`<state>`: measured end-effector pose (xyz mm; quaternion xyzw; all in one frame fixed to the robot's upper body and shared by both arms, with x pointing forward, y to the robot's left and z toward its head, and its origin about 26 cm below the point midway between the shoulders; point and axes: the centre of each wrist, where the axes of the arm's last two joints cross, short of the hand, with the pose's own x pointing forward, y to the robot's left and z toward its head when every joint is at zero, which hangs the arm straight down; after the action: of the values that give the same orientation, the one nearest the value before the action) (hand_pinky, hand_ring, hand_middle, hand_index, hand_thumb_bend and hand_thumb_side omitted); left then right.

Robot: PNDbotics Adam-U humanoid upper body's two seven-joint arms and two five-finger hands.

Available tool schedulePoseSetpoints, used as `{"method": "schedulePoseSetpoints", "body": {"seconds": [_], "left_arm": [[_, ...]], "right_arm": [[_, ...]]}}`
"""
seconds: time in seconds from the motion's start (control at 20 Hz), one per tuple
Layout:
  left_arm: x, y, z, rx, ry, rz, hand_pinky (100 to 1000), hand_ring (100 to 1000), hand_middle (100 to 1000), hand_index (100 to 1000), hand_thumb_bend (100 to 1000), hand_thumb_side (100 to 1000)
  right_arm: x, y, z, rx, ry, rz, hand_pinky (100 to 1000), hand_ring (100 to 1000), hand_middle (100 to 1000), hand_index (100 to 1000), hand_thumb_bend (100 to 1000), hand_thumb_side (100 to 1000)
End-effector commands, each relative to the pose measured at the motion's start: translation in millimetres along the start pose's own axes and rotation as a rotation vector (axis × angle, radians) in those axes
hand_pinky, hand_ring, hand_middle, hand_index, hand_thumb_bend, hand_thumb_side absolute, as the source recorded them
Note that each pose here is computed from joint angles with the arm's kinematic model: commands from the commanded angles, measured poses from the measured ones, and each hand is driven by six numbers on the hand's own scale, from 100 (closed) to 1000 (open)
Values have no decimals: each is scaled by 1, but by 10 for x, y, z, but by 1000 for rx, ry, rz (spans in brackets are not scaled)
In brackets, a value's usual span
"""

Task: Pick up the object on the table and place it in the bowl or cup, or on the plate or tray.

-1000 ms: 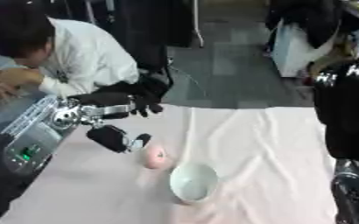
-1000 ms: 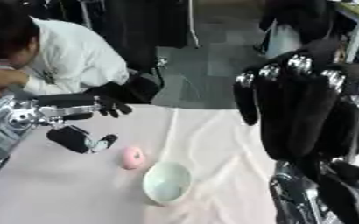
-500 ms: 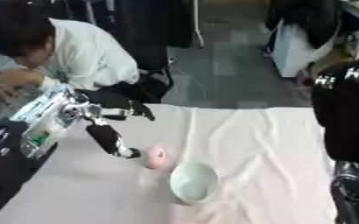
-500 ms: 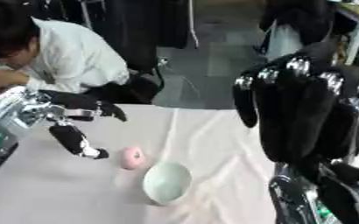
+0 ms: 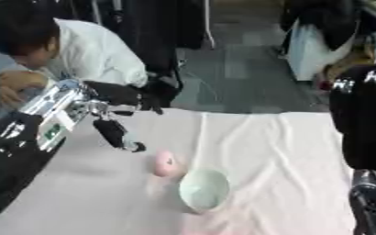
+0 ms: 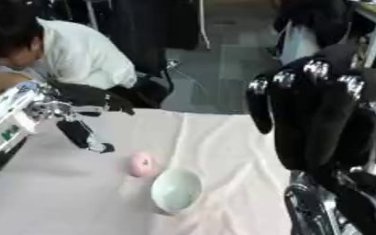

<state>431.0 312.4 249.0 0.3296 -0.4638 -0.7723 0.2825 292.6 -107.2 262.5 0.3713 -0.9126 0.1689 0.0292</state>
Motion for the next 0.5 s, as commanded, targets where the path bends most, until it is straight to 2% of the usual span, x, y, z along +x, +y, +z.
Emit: {"method": "schedulePoseSetpoints", "body": {"seconds": [0.05, 0.1, 0.15, 0.2, 0.25, 0.3, 0.5], "left_arm": [[-57, 126, 9, 35, -9, -60, 978, 983, 982, 1000, 1000, 606], [-60, 130, -13, 40, -16, -67, 975, 980, 975, 1000, 1000, 694], [-61, 133, -37, 45, -24, -72, 974, 979, 974, 1000, 1000, 705], [-63, 131, -64, 52, -32, -71, 963, 966, 966, 1000, 1000, 789], [-68, 119, -92, 58, -40, -60, 963, 966, 966, 1000, 1000, 782], [-73, 102, -119, 62, -46, -47, 962, 962, 960, 1000, 1000, 826], [-85, 49, -200, 58, -68, 5, 956, 952, 954, 1000, 1000, 876]], "right_arm": [[17, 25, -50, 10, -22, -9, 100, 100, 100, 246, 681, 659], [16, 27, -52, 10, -22, -9, 100, 100, 100, 247, 682, 657], [15, 29, -53, 9, -23, -10, 100, 100, 100, 247, 682, 657], [14, 31, -55, 9, -22, -11, 100, 100, 100, 248, 680, 658], [13, 35, -57, 10, -22, -12, 100, 100, 100, 248, 681, 658], [11, 37, -59, 9, -22, -13, 100, 100, 100, 250, 681, 658], [9, 42, -64, 8, -22, -16, 100, 100, 100, 251, 682, 660]]}}
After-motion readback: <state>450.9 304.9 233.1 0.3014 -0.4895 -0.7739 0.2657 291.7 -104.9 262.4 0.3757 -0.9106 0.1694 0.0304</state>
